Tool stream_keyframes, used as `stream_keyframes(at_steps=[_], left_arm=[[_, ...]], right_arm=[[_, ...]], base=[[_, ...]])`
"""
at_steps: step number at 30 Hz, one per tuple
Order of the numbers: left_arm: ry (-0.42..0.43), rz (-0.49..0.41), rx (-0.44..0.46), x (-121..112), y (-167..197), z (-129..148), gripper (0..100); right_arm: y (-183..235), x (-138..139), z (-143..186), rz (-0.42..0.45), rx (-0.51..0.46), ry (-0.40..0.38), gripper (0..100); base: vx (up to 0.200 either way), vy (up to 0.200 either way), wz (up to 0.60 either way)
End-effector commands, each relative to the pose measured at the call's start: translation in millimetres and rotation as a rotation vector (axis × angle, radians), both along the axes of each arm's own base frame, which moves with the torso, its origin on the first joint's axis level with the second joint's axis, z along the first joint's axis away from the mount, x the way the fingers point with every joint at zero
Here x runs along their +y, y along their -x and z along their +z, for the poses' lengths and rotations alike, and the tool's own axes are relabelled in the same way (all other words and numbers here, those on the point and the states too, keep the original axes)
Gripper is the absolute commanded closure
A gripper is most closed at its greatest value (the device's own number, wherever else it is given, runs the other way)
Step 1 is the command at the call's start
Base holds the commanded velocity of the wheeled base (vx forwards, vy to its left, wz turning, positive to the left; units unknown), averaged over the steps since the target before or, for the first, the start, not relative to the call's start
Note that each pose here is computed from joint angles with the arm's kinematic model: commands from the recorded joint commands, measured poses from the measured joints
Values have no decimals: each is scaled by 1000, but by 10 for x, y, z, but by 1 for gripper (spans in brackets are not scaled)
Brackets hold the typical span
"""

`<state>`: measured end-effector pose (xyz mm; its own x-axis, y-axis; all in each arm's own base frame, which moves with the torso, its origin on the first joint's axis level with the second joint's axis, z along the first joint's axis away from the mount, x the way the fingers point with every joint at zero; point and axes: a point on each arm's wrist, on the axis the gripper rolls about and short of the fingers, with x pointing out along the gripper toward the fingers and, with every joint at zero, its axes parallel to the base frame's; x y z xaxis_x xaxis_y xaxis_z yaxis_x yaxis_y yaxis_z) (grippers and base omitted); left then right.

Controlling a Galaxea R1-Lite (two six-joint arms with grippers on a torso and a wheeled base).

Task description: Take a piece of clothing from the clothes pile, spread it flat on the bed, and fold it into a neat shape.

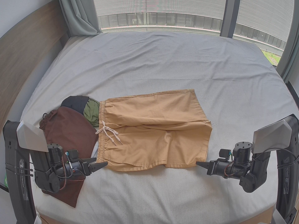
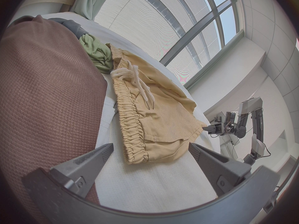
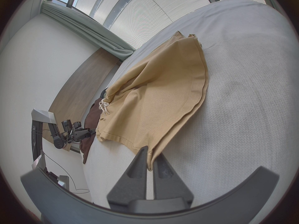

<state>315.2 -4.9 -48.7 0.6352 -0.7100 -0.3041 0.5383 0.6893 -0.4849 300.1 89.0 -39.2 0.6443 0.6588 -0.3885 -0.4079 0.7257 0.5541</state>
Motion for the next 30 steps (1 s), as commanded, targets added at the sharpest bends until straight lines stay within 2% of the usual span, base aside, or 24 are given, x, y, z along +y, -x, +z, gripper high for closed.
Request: stream_keyframes(at_steps=[1, 6, 14, 15, 21, 30], left_arm=[[7, -9, 16, -39, 1, -35, 0], [13, -23, 27, -96, -6, -60, 0], [8, 6, 19, -92, -71, -78, 0], [8, 7, 16, -87, -81, -80, 100], [11, 9, 18, -87, -90, -86, 100], [5, 17, 10, -47, -75, -67, 100]], right_arm=[[3, 1, 2, 1, -1, 1, 100], [-1, -13, 1, -4, 1, 1, 100], [1, -18, 1, -3, -3, 5, 100], [4, -19, -1, -1, -6, 9, 100], [23, -77, -13, 1, -15, 35, 100], [86, -286, -43, -3, -44, 116, 100]], base=[[0, 0, 0], [0, 0, 0], [0, 0, 0], [0, 0, 0], [0, 0, 0], [0, 0, 0]])
